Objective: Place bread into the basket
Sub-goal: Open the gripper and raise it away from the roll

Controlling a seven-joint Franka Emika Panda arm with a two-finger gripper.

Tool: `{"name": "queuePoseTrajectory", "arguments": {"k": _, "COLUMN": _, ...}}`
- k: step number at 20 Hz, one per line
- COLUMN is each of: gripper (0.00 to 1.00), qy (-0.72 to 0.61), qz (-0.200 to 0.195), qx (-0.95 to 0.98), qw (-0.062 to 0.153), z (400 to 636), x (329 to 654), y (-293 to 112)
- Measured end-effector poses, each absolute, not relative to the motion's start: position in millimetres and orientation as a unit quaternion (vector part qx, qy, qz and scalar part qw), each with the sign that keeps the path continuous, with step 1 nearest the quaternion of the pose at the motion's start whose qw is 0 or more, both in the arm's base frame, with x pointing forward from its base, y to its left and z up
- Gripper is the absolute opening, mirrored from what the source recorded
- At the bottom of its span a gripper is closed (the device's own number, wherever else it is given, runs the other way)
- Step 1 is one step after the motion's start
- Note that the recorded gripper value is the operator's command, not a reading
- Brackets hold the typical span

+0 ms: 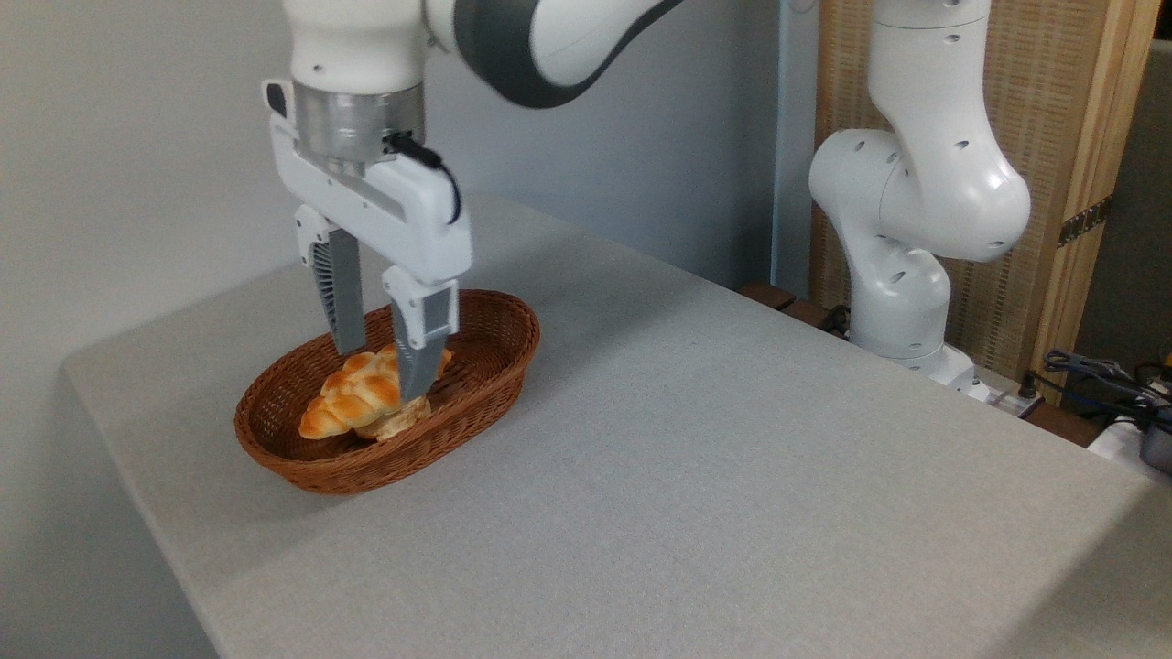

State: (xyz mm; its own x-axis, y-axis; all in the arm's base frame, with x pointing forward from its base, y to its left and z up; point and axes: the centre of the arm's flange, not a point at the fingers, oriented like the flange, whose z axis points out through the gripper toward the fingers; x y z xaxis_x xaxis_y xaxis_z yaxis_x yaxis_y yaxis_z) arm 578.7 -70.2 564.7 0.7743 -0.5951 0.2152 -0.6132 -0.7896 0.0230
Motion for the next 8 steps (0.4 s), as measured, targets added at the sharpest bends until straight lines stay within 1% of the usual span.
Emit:
{"name": "queuePoseTrajectory", "arguments": {"k": 2, "gripper": 1.00, "qy": -0.331, "qz": 0.088, "qx": 0.939, "qw": 0.038, "z": 570.2, "x": 573.5, "y": -45.2}}
{"name": "queuePoseTrajectory", "arguments": {"k": 6, "gripper": 1.00, "qy": -0.355, "qz": 0.073, "qx": 0.931, "qw": 0.037, "z": 574.9, "x": 565.4, "y": -12.3}}
{"name": "queuePoseTrajectory", "arguments": {"k": 8, "gripper": 1.00, "qy": -0.359, "qz": 0.069, "qx": 0.930, "qw": 0.038, "z": 574.7, "x": 564.1, "y": -6.9}}
